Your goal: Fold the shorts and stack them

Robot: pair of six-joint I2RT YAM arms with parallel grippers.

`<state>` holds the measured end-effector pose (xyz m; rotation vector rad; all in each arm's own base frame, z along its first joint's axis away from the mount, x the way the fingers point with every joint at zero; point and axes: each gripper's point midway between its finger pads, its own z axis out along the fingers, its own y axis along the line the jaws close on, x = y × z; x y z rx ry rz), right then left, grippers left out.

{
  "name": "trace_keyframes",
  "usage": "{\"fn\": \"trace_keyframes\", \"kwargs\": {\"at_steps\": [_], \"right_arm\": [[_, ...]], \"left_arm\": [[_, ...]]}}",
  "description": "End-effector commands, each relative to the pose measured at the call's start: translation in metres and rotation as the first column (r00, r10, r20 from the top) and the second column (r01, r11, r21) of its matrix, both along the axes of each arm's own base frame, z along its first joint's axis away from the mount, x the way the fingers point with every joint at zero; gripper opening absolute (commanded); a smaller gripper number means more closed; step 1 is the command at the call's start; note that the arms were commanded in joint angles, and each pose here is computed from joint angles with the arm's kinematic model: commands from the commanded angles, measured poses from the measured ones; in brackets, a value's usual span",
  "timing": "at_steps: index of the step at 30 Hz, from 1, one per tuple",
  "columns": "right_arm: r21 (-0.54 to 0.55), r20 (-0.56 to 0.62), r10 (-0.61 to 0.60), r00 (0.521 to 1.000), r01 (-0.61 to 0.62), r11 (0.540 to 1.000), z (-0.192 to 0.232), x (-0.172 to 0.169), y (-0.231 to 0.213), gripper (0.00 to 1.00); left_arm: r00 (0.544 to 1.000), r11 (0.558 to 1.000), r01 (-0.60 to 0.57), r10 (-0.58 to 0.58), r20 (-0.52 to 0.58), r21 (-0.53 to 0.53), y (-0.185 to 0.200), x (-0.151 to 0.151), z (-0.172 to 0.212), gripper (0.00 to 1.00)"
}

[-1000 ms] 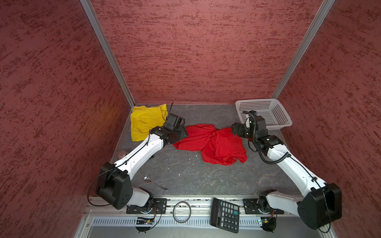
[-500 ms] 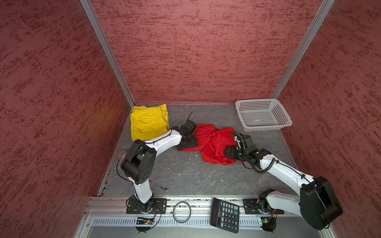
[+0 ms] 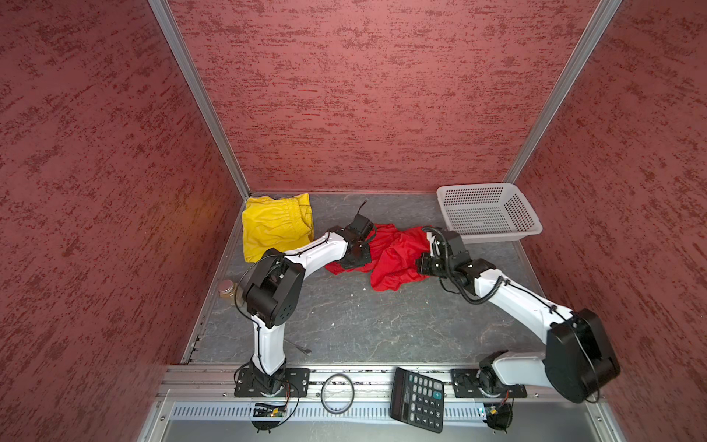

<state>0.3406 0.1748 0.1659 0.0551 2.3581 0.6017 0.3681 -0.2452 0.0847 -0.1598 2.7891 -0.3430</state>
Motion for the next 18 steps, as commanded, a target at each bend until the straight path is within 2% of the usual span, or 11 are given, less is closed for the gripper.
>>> {"fn": "trace_keyframes", "kwargs": {"at_steps": [1,6,9,11,14,16,18], "right_arm": [[-0.055,0.204,-0.043,0.978,0.055,0.997,0.08,0.005,-0.019,0.0],[-0.003,0.309,-0.051,0.95,0.054,0.999,0.146,-0.01,-0.026,0.0],[0.018,0.361,-0.094,0.928,0.093,0.995,0.174,-0.021,-0.039,0.0],[0.029,0.418,-0.14,0.897,0.141,0.99,0.199,-0.029,-0.052,0.0],[0.052,0.489,-0.195,0.85,0.194,0.98,0.239,-0.041,-0.07,0.0],[0.081,0.515,-0.196,0.834,0.18,0.98,0.262,-0.048,-0.071,0.0],[0.105,0.518,-0.165,0.839,0.128,0.986,0.274,-0.052,-0.063,0.0]], "left_arm": [[0.981,0.999,0.022,-0.012,0.192,-0.049,0.006,0.009,0.089,0.0],[0.92,0.988,0.052,0.009,0.393,-0.144,0.018,-0.007,0.2,0.0],[0.887,0.973,0.07,0.04,0.46,-0.219,0.024,-0.022,0.24,0.0],[0.881,0.963,0.078,0.055,0.469,-0.259,0.025,-0.029,0.247,0.0],[0.898,0.952,0.083,0.057,0.437,-0.294,0.021,-0.034,0.238,0.0],[0.91,0.945,0.091,0.049,0.411,-0.315,0.017,-0.034,0.234,0.0],[0.91,0.941,0.095,0.051,0.411,-0.326,0.018,-0.034,0.238,0.0]]}}
